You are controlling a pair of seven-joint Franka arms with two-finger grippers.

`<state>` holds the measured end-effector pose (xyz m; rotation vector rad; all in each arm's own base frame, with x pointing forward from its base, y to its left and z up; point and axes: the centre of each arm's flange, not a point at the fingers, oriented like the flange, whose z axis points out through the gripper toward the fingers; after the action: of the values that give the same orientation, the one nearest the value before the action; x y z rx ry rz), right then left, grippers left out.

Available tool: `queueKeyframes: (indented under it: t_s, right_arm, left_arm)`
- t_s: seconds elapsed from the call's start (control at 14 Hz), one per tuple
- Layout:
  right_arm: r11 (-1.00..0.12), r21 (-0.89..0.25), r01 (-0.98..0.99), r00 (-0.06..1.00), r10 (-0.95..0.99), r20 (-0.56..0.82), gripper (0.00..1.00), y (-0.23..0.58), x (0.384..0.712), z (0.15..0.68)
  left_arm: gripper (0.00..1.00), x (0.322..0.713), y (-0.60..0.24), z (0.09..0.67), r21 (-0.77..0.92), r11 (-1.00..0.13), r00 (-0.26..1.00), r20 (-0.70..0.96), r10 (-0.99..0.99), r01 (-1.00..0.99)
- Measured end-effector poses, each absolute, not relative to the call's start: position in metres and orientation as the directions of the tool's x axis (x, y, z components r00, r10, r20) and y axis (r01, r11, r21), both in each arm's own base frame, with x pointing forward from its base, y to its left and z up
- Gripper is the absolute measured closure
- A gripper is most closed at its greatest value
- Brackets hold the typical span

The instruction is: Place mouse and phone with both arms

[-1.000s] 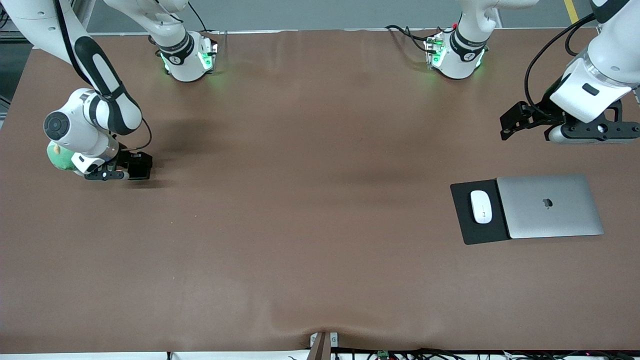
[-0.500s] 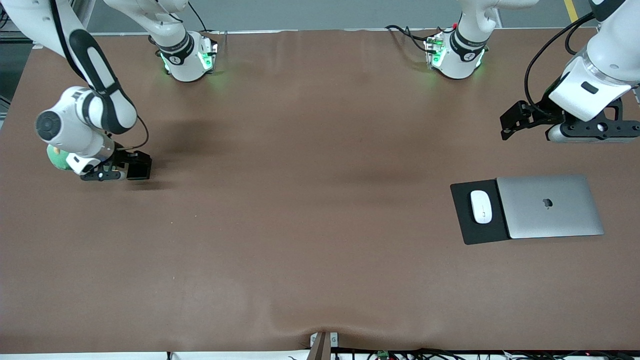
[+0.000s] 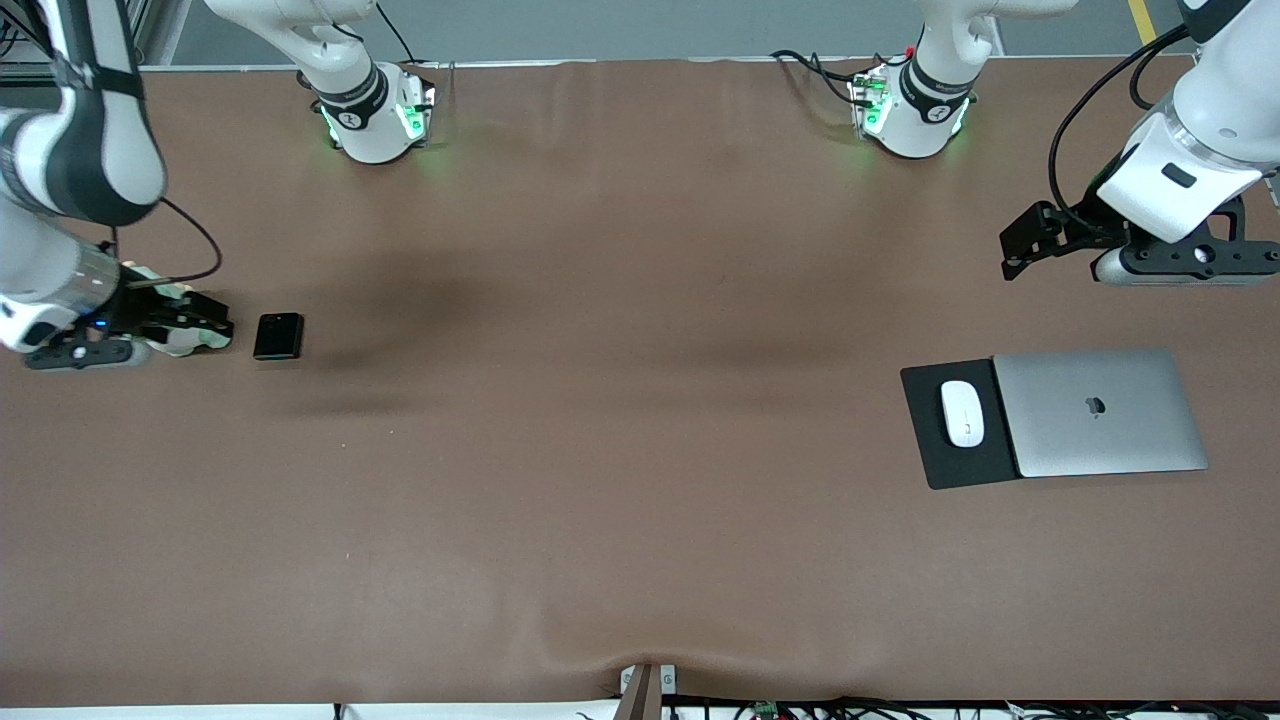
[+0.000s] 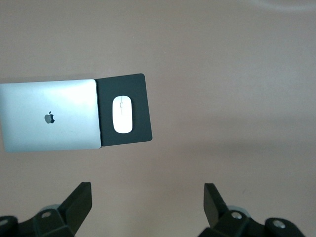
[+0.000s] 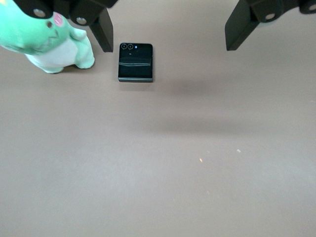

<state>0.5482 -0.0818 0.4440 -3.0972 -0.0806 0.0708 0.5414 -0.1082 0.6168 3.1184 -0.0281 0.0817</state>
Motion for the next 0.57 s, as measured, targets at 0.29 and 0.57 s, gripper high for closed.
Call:
queueKeyframes:
  t_s: [0.29, 0.57]
  right_arm:
    - [-0.997, -0.012, -0.074, 0.995, -0.073, -0.068, 0.00, -0.057, 0.561, 0.507]
    - [-0.995, 0.002, -0.102, 0.994, -0.102, -0.050, 0.00, -0.053, 0.560, 0.535]
  left_arm:
    - [0.00, 0.542, -0.107, 0.617, 0.022, -1.000, 0.998, 0.054, -0.016, -0.017]
    - [0.00, 0.542, -0.107, 0.620, 0.022, -1.000, 0.998, 0.060, -0.016, -0.017]
